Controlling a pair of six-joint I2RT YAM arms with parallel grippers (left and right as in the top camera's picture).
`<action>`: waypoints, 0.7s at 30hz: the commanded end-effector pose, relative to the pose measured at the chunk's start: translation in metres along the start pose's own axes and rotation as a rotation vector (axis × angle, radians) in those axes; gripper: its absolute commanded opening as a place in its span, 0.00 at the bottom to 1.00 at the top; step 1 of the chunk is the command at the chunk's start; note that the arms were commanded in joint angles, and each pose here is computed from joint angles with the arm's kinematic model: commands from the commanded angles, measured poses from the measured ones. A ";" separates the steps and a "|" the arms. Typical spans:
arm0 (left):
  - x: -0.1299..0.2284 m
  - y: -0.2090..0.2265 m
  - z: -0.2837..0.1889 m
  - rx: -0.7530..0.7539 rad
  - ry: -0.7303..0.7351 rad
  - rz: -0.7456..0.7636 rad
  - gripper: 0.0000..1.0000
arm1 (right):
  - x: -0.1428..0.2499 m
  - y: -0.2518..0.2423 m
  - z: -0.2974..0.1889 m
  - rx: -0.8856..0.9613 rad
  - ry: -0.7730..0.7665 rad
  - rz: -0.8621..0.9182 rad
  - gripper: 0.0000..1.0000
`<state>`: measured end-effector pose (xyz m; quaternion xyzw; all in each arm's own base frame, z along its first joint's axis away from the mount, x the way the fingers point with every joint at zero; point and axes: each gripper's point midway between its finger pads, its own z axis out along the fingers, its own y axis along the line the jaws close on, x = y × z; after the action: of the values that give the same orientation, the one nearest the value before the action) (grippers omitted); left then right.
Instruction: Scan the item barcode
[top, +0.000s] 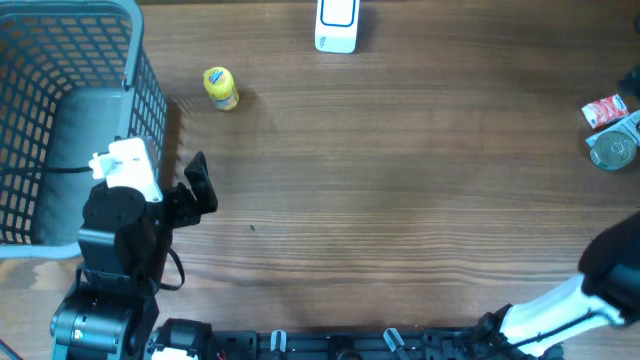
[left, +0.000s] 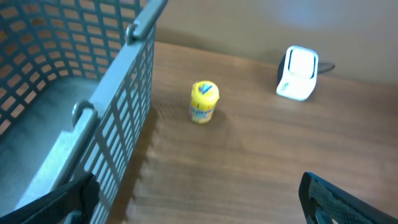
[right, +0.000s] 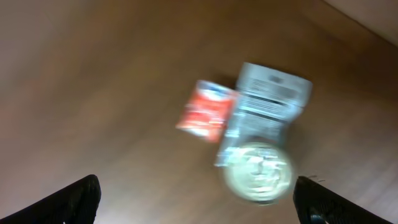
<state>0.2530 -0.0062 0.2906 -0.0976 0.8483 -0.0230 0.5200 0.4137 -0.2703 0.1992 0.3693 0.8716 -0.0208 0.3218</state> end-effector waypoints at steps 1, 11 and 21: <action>-0.011 -0.004 -0.003 0.021 -0.038 -0.028 1.00 | 0.029 0.086 -0.018 -0.269 0.086 -0.094 1.00; -0.051 0.034 -0.056 -0.178 -0.120 -0.071 1.00 | 0.177 0.334 -0.068 -0.604 0.169 -0.448 1.00; -0.053 0.050 -0.083 -0.253 -0.103 -0.077 1.00 | 0.336 0.455 -0.085 -0.874 0.384 -0.645 1.00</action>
<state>0.1993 0.0422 0.3652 -0.1807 0.8183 0.0607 0.5423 0.4977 0.2486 0.1481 -0.0325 0.9236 0.2856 0.2537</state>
